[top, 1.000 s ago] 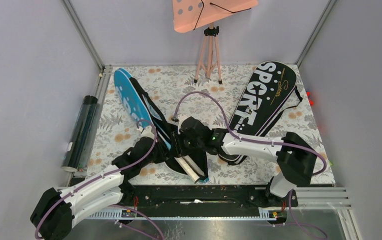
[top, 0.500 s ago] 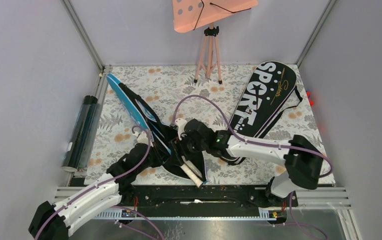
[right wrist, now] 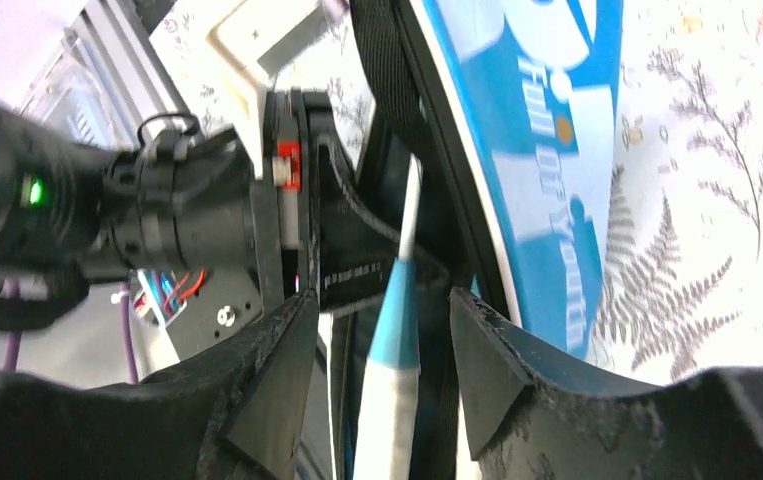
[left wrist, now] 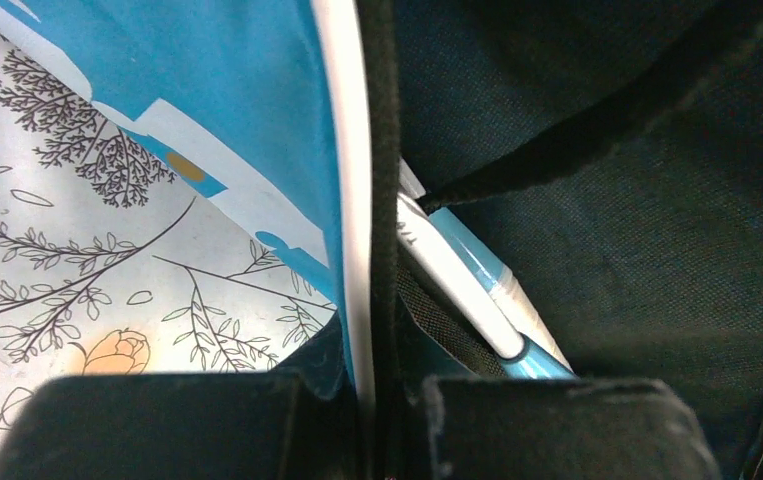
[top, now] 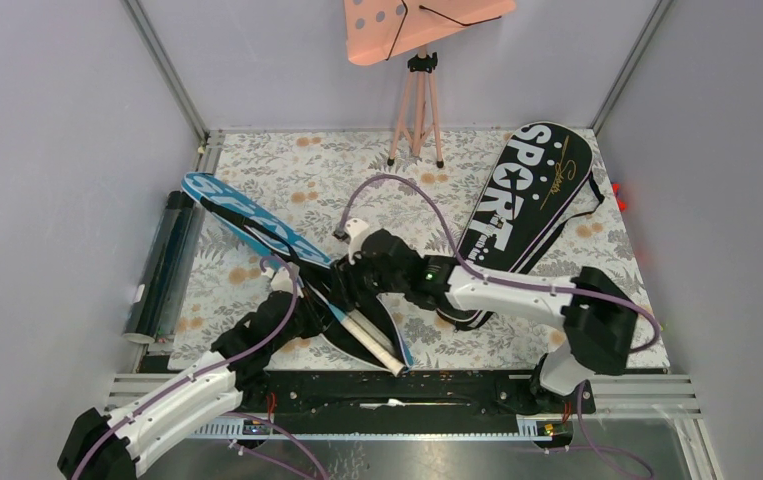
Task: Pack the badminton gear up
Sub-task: Adjust the racket in the racket bag.
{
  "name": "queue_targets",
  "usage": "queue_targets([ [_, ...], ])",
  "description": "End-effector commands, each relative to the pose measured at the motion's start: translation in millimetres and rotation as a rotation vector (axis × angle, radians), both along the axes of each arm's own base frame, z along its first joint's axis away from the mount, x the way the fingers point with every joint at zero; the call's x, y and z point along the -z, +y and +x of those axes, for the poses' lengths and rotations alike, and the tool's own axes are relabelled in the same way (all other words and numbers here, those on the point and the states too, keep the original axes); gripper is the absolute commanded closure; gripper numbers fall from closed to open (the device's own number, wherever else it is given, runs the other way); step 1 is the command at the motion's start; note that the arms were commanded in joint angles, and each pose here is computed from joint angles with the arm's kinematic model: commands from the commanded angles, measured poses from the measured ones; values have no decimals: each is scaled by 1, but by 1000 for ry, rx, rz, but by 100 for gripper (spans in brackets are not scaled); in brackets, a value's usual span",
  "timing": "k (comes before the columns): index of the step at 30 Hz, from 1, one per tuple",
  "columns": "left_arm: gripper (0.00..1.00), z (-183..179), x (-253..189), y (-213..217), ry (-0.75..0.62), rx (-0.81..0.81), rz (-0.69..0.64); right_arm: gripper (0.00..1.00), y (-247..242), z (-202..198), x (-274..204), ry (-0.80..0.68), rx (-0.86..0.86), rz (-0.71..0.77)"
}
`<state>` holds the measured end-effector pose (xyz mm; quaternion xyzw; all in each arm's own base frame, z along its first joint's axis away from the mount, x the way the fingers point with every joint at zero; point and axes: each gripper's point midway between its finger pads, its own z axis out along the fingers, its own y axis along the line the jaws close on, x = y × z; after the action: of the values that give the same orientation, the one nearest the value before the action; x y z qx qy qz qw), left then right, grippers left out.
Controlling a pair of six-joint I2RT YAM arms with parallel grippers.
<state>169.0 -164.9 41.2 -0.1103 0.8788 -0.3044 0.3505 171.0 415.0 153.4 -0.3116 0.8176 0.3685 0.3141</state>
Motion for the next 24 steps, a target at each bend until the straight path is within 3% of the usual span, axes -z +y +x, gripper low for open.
queue_targets([
  [1, 100, 3, -6, -4, -27, 18, -3, 42, 47, 19, -23, -84, 8, 91],
  [7, 100, 1, -5, -6, -22, 39, 2, 38, 85, 33, -17, -170, 12, 127],
  [13, 100, -2, -8, -8, -27, 59, -10, 39, 87, 57, -10, -255, 103, 107],
  [21, 100, -2, -15, -6, -47, 52, -24, 40, 124, 40, 9, -210, -30, 235],
  [22, 100, -2, -17, -6, -50, 51, -27, 48, 128, 38, 9, -204, -43, 260],
  [24, 100, -2, -18, -4, -50, 42, -24, 79, 130, 35, 7, -193, -54, 272],
])
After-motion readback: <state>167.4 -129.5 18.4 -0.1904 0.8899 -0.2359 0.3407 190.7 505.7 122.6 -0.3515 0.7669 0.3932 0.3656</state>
